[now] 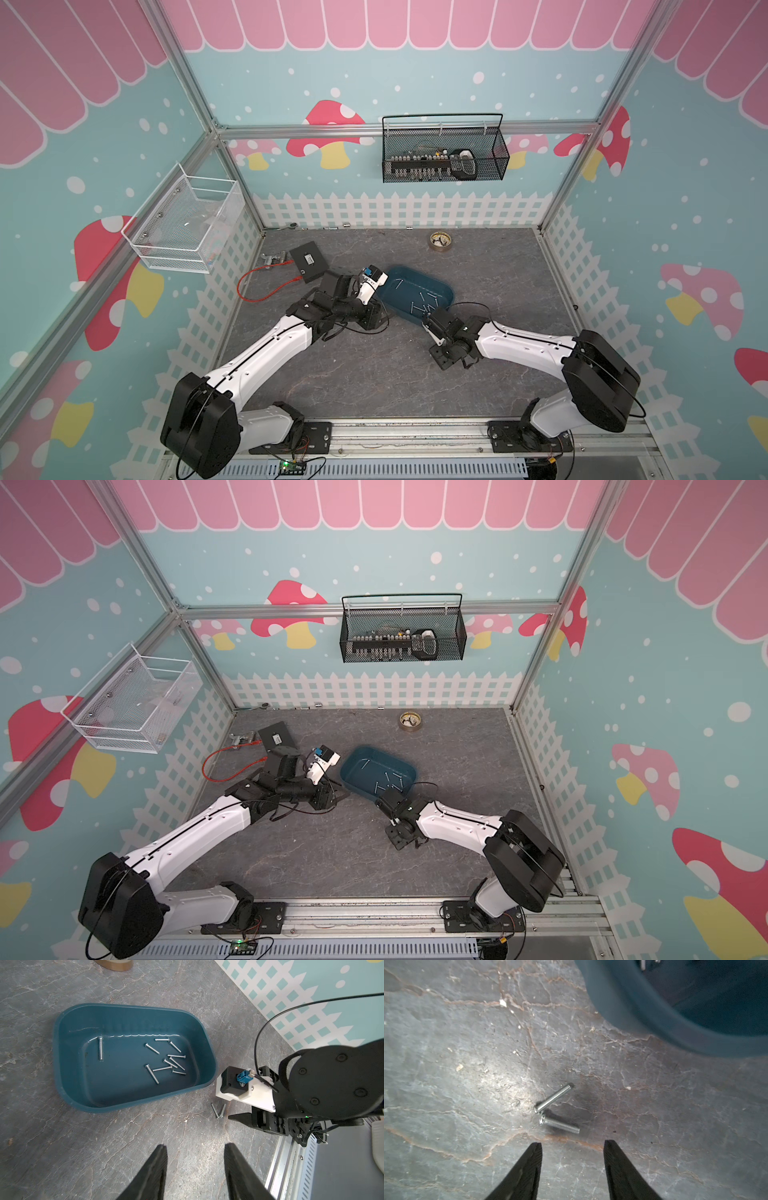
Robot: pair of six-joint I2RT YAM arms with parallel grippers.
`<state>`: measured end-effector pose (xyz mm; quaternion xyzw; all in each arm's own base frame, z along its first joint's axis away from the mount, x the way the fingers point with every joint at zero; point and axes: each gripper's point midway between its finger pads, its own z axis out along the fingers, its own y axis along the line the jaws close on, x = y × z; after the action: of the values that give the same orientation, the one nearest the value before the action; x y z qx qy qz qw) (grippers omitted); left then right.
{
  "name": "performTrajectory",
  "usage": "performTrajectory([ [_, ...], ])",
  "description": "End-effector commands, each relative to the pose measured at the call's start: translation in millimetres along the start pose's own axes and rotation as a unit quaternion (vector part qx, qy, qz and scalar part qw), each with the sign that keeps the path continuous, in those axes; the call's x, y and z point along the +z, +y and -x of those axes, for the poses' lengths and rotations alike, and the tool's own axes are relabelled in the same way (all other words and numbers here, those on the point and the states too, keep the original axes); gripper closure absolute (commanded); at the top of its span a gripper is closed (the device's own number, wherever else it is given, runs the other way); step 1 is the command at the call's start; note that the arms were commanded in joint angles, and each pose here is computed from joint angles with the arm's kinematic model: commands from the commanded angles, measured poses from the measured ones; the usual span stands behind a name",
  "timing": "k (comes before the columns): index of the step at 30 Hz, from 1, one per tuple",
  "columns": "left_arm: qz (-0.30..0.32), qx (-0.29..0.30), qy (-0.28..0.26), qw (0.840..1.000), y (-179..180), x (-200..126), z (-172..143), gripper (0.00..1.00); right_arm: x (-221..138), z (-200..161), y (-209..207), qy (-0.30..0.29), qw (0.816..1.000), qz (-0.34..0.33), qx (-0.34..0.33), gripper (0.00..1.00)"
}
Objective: Put the screws on the desktop into the storage box
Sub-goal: Pick up the screw from the center of the board.
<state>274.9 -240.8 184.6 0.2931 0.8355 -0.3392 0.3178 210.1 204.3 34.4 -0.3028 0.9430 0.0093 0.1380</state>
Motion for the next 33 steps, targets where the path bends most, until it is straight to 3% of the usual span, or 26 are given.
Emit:
performTrajectory([
  [1,0.005,0.007,-0.005,1.0,2.9,-1.2,-0.3,0.52,-1.7,9.8,0.7,-0.012,1.0,-0.007,-0.011,0.48],
  [15,0.005,0.006,-0.006,1.0,2.6,-1.9,-0.5,0.52,9.0,14.4,7.2,-0.004,0.999,-0.006,-0.033,0.49],
  [33,0.006,0.004,-0.003,1.0,3.8,-0.6,-1.8,0.53,18.9,7.0,16.7,0.012,0.999,0.019,-0.035,0.7],
])
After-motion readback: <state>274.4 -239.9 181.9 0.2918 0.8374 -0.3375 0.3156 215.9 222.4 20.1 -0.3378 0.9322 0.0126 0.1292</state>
